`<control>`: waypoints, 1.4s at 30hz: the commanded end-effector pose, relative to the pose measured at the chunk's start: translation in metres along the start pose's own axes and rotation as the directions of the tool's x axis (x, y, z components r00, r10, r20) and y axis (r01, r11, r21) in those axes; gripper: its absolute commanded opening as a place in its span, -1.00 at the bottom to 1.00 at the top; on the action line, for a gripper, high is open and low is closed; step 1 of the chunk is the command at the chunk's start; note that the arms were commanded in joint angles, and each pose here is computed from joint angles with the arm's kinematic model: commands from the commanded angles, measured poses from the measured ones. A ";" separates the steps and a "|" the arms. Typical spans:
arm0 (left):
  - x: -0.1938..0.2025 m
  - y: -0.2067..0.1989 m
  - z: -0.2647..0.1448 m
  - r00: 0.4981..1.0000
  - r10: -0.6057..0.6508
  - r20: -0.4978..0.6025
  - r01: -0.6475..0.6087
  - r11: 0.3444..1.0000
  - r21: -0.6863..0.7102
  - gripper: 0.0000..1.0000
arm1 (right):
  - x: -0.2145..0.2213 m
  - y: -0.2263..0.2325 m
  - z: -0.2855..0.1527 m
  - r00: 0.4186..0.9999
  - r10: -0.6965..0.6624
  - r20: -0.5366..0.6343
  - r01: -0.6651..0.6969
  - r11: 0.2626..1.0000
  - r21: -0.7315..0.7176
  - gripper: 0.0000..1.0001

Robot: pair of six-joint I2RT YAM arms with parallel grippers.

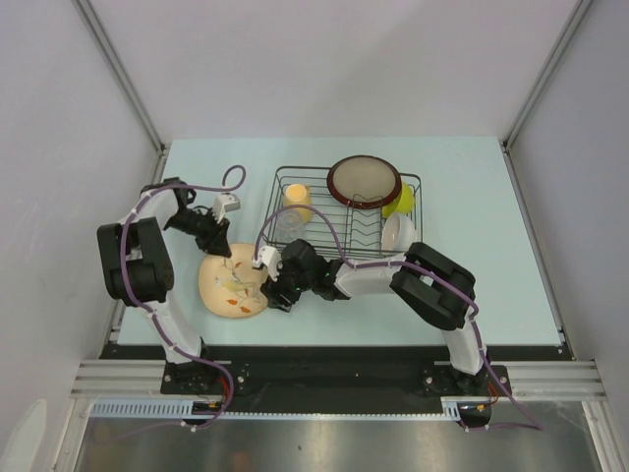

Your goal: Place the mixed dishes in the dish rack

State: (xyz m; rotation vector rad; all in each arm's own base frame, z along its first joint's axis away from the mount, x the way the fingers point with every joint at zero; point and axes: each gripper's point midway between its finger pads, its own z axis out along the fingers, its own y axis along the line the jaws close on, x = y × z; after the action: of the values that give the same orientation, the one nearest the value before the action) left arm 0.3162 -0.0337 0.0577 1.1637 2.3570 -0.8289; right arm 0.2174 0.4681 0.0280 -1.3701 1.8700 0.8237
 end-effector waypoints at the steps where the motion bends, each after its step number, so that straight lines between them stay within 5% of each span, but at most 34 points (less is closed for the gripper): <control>1: 0.011 -0.119 0.002 0.950 -0.276 -0.142 0.310 0.877 0.366 -0.89 | -0.031 -0.020 0.009 0.994 -0.027 0.104 0.019 0.997 0.077 0.25; 8: -0.001 -0.107 -0.010 0.960 -0.260 -0.101 0.279 0.907 0.317 -0.99 | -0.030 -0.020 0.005 0.996 -0.032 0.086 0.025 0.996 0.090 0.22; 17: -0.055 -0.082 -0.071 0.996 -0.090 -0.002 0.090 0.995 0.044 -0.99 | -0.062 -0.027 -0.040 0.994 -0.047 0.096 0.031 0.986 0.163 0.35; 28: -0.042 -0.090 -0.060 0.993 -0.118 -0.018 0.119 0.990 0.076 -0.99 | -0.088 -0.028 -0.074 0.989 -0.032 0.141 0.006 0.984 0.178 0.43; 42: -0.067 -0.070 -0.136 0.992 0.087 -0.093 -0.109 0.958 -0.264 -0.99 | -0.153 -0.072 -0.201 0.945 -0.014 0.327 -0.103 0.936 0.337 0.57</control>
State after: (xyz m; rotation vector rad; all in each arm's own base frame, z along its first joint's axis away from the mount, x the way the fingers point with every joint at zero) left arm 0.3154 -0.0088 0.1732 1.2095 2.3911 -0.4329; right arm 0.2738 0.4007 0.2124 -1.0474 1.7302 0.6805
